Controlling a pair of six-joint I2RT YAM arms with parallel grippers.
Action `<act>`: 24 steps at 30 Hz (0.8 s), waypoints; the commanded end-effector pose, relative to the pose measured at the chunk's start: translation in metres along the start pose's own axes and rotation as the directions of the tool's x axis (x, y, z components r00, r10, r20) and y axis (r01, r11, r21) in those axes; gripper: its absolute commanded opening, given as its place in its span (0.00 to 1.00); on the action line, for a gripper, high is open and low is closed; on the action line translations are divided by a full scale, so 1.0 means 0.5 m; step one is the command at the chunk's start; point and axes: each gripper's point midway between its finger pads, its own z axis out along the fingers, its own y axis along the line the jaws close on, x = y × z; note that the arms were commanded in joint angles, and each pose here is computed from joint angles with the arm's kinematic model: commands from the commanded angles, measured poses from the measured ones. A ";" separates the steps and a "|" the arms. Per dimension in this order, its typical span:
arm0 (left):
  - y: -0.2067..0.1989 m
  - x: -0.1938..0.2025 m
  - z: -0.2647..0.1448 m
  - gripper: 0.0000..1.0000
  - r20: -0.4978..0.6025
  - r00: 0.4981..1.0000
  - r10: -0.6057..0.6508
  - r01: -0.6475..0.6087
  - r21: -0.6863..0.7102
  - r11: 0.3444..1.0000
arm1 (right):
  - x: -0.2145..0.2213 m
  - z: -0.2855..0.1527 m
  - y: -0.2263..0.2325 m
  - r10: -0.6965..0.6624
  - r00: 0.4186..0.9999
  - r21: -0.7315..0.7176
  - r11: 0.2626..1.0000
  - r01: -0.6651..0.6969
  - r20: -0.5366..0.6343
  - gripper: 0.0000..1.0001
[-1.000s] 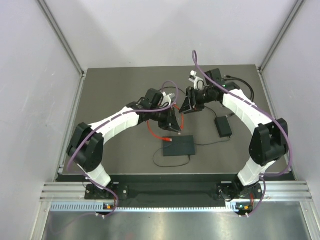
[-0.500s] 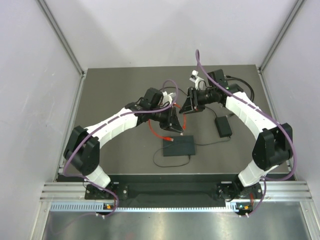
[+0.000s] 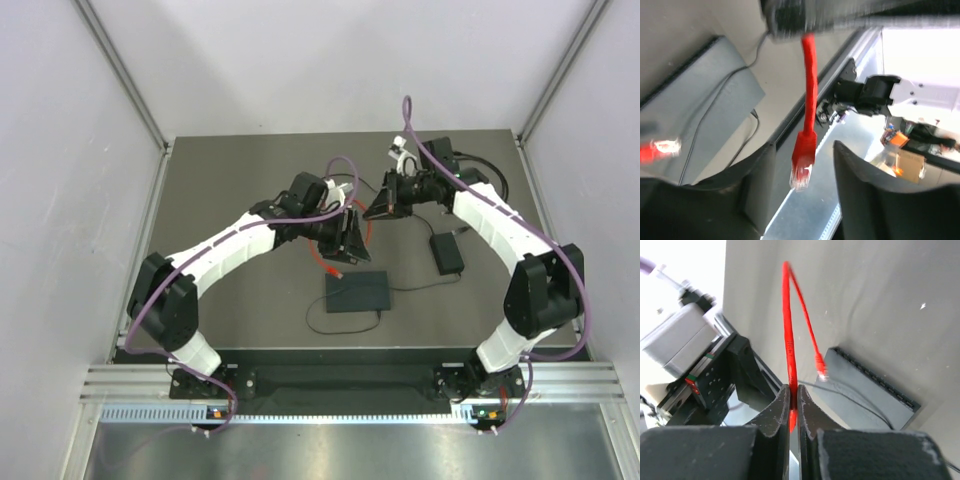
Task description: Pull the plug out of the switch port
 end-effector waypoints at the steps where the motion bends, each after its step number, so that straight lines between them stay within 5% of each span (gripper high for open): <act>1: -0.031 -0.049 -0.043 0.59 0.093 0.989 0.115 -0.110 -0.054 0.992 | -0.070 -0.021 -0.009 0.064 0.991 -0.024 0.998 -0.062 0.120 0.00; 5: -0.004 -0.082 -0.086 0.64 0.154 0.976 0.153 -0.123 -0.186 0.975 | -0.137 -0.060 -0.031 0.131 0.968 -0.056 0.991 -0.122 0.215 0.00; 11: 0.076 -0.133 -0.160 0.64 0.232 0.955 0.186 -0.081 -0.398 0.914 | -0.271 -0.173 -0.129 0.297 0.849 -0.109 0.954 -0.278 0.438 0.00; 19: 0.137 -0.114 -0.164 0.62 0.213 0.970 0.116 -0.024 -0.391 0.920 | -0.381 -0.377 -0.395 0.352 0.506 -0.043 0.850 -0.525 0.787 0.00; 24: 0.156 -0.129 -0.181 0.62 0.211 0.965 0.154 -0.055 -0.410 0.910 | -0.407 -0.419 -0.485 0.284 0.371 -0.019 0.815 -0.579 0.884 0.00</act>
